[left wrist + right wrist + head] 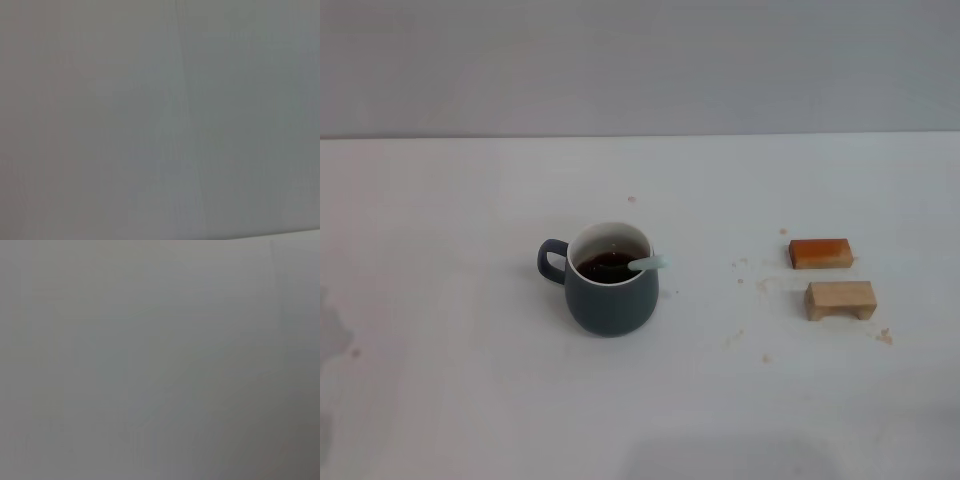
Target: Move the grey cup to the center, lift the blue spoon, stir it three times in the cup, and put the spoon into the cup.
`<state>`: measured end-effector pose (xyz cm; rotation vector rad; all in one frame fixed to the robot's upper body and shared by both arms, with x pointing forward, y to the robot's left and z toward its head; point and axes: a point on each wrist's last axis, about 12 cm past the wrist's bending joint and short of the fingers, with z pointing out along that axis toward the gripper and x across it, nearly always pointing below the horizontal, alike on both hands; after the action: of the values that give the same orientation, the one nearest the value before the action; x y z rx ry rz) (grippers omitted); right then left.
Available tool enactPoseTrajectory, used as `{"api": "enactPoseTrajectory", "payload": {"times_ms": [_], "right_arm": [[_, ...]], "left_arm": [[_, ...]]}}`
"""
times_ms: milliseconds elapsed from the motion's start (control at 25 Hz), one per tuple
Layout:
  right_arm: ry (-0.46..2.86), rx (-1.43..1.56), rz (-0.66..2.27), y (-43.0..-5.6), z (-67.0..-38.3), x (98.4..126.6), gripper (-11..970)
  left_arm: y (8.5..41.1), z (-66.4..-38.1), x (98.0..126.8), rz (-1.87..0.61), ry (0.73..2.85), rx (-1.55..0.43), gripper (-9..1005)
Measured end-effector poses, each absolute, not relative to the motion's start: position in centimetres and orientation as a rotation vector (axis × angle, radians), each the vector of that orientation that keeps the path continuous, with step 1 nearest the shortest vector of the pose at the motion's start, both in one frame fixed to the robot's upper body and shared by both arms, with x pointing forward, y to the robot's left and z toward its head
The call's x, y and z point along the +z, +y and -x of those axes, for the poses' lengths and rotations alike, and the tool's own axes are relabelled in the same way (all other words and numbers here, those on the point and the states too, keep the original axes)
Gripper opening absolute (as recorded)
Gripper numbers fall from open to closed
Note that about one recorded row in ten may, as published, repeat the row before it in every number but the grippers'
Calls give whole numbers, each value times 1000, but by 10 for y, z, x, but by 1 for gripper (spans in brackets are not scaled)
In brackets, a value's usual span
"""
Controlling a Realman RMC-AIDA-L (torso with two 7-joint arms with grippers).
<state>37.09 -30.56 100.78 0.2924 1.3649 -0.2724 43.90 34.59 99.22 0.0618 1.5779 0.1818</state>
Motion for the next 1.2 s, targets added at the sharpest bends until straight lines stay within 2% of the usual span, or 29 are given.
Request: {"api": "enactPoseTrajectory", "payload": {"times_ms": [1200], "right_arm": [[1380, -254, -285, -306, -366, 1004, 666]], "left_arm": [[346, -438, 996, -63, 1547, 182, -2]]}}
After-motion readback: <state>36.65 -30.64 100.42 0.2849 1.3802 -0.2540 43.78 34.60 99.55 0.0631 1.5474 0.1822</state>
